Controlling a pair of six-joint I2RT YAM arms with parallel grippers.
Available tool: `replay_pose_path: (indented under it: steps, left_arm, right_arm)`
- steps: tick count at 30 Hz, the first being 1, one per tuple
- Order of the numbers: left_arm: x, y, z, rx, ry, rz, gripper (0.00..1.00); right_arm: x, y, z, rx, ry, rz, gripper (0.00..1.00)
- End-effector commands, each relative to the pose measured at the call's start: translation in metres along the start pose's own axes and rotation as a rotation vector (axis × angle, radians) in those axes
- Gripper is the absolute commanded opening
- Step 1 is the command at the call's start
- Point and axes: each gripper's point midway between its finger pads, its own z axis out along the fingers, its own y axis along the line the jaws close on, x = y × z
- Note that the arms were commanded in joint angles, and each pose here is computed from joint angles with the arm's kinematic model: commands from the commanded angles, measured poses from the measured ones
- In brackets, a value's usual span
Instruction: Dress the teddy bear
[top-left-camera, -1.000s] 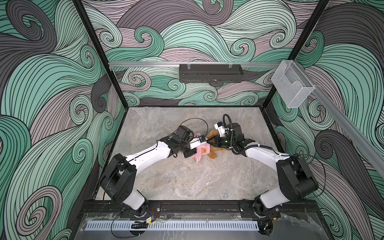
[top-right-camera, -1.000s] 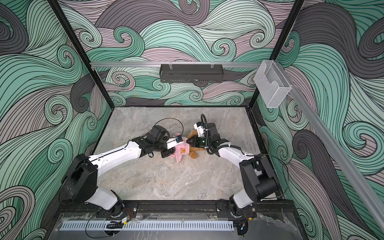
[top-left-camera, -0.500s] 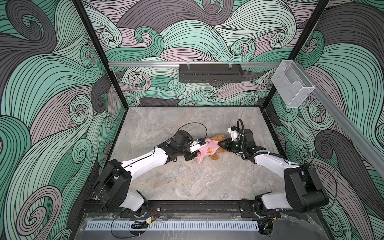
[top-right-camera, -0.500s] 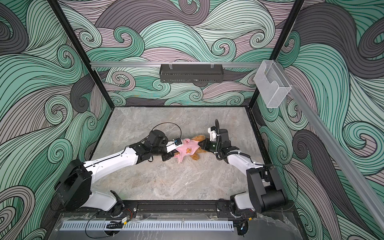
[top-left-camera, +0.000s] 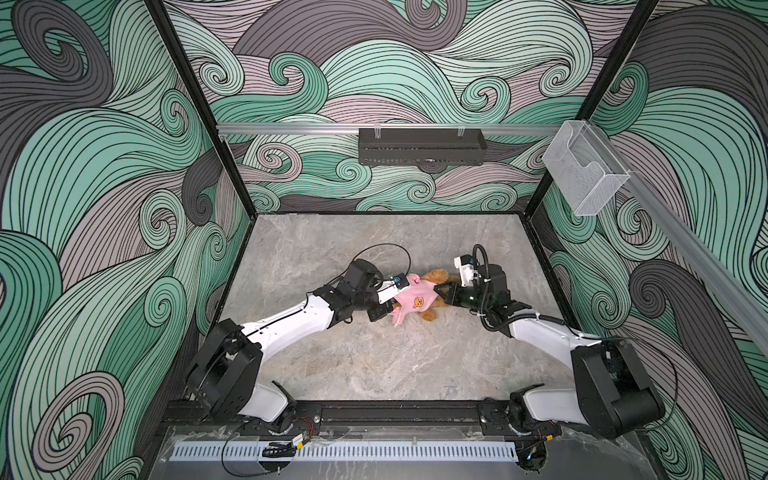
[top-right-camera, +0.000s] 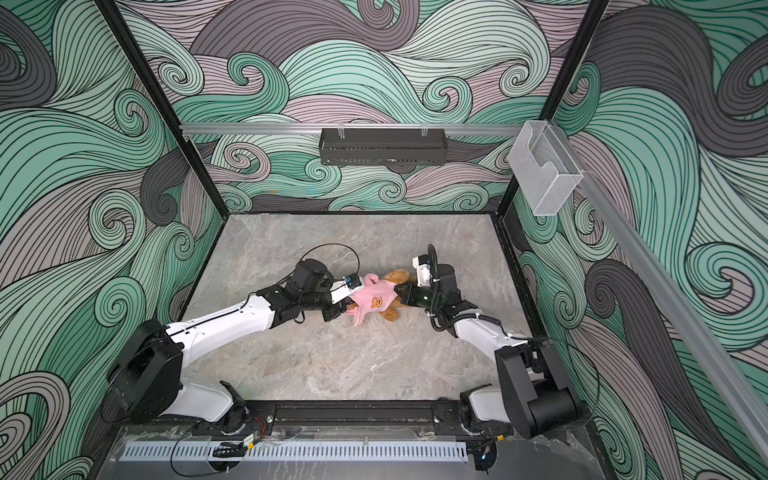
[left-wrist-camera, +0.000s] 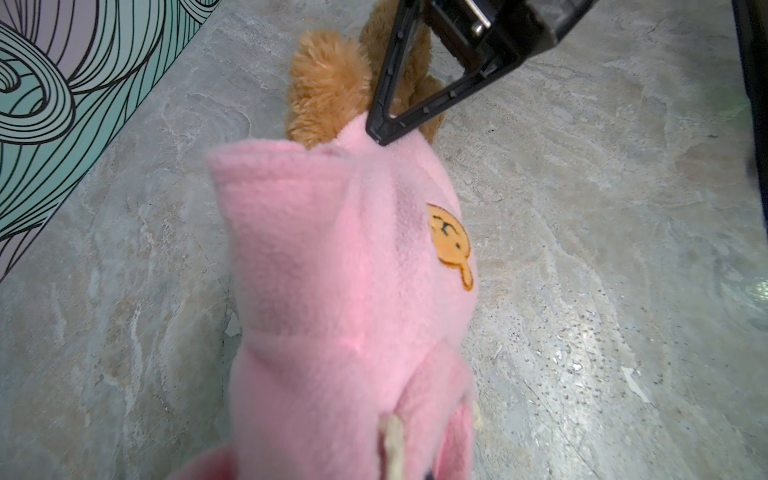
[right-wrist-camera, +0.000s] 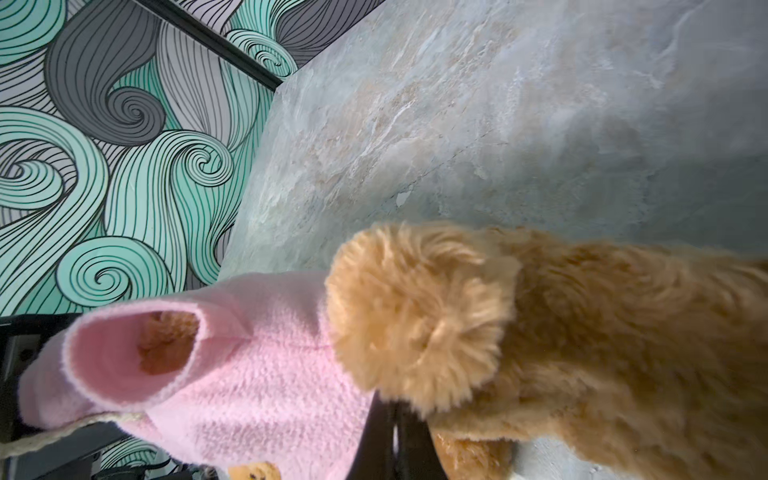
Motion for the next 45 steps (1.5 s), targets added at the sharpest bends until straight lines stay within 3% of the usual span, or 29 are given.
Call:
replay_pose_path:
  steps: [1, 6, 15, 20, 25, 29, 35, 45]
  left_arm:
    - [-0.006, 0.004, -0.004, 0.028, -0.055, -0.061, 0.00]
    - [0.014, -0.003, -0.002, 0.033, -0.036, -0.100, 0.00]
    - [0.001, -0.003, 0.011, 0.085, -0.099, -0.145, 0.00]
    - [-0.001, -0.008, 0.010, 0.112, -0.099, -0.139, 0.00]
    - [0.012, -0.004, -0.006, 0.030, -0.068, -0.119, 0.00]
    - [0.012, -0.008, -0.009, 0.032, -0.068, -0.062, 0.00]
    - [0.002, -0.011, 0.004, 0.025, -0.029, 0.031, 0.00]
    - [-0.024, -0.001, 0.003, -0.015, -0.039, 0.174, 0.00]
  right_arm:
    - [0.012, -0.074, -0.013, 0.258, -0.011, 0.170, 0.00]
    - [0.018, -0.109, -0.023, 0.296, -0.060, 0.352, 0.00]
    - [0.014, -0.059, -0.002, 0.152, -0.006, 0.214, 0.00]
    - [0.011, -0.078, -0.015, 0.255, -0.011, 0.200, 0.00]
    - [0.011, -0.121, -0.040, 0.394, -0.034, 0.265, 0.00]
    - [0.007, -0.119, -0.033, 0.346, -0.034, 0.296, 0.00]
    - [0.002, -0.059, -0.017, 0.194, -0.006, 0.087, 0.01]
    - [-0.035, 0.023, -0.069, 0.051, -0.139, -0.199, 0.22]
